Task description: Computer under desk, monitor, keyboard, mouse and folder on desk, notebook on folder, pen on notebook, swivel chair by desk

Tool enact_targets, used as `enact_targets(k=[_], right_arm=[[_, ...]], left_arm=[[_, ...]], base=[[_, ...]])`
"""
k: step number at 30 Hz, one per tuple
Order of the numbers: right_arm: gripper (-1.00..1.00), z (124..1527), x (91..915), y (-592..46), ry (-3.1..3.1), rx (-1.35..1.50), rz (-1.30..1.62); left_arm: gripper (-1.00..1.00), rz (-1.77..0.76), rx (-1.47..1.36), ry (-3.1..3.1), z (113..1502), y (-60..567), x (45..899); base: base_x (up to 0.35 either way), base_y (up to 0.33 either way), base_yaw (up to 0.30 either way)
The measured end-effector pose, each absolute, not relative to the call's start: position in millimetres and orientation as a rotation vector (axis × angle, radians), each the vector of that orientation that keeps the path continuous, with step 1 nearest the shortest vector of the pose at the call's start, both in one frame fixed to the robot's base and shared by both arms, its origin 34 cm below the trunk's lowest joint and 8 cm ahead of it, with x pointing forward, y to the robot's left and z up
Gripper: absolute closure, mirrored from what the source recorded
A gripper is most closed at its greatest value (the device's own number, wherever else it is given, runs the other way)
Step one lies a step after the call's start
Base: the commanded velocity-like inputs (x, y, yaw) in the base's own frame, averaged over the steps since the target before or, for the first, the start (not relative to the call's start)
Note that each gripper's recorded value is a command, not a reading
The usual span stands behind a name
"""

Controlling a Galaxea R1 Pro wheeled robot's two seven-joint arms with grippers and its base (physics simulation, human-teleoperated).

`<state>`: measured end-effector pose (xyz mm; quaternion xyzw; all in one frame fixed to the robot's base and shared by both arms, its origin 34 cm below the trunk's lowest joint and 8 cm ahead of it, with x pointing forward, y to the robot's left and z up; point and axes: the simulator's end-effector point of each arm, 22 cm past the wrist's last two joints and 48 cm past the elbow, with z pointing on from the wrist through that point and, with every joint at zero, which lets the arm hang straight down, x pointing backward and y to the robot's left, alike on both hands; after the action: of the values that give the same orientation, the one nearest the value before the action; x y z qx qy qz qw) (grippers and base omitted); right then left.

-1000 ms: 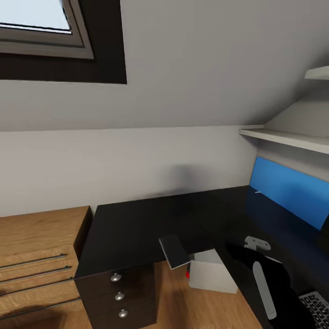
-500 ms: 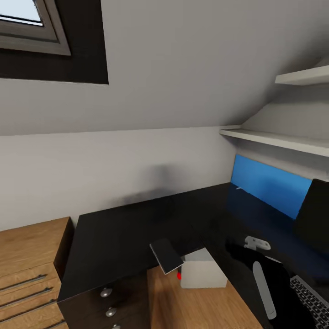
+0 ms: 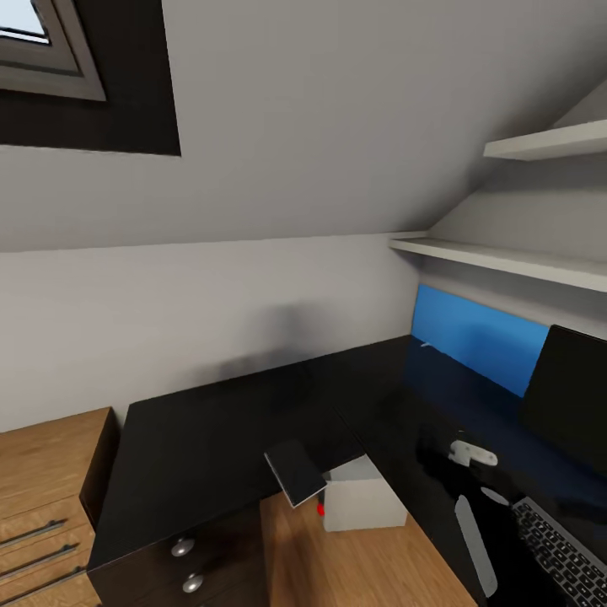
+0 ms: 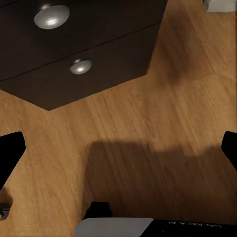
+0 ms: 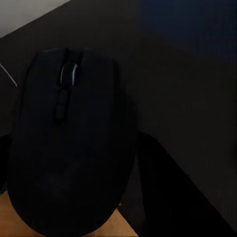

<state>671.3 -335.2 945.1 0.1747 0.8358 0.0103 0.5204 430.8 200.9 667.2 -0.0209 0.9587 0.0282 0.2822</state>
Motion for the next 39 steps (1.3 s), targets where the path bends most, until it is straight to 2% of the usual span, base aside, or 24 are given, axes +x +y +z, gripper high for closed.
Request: enact_targets(k=[9, 17, 25, 39], right_arm=[[1.00, 915.8, 660.1, -382.2, 1.964, 0.598, -0.213], [1.00, 898.3, 660.4, -393.7, 2.019, 0.711, -0.368], [1.00, 903.9, 665.8, -385.7, 2.013, 0.695, -0.487], [1.00, 904.3, 627.8, -411.9, 1.770, 0.950, -0.689]], left_arm=[[-1.00, 0.077, -0.058, 2.567, 667.5, 201.4, 431.1], [-1.00, 0.078, -0.058, 2.568, 667.2, 201.6, 430.5], [-1.00, 0.076, -0.058, 2.567, 667.5, 201.1, 430.9], [-1.00, 0.074, -0.061, 2.557, 668.9, 200.2, 432.8]], base=[[0.000, 0.000, 0.000], [0.000, 0.000, 0.000], [0.000, 0.000, 0.000], [0.001, 0.000, 0.000]])
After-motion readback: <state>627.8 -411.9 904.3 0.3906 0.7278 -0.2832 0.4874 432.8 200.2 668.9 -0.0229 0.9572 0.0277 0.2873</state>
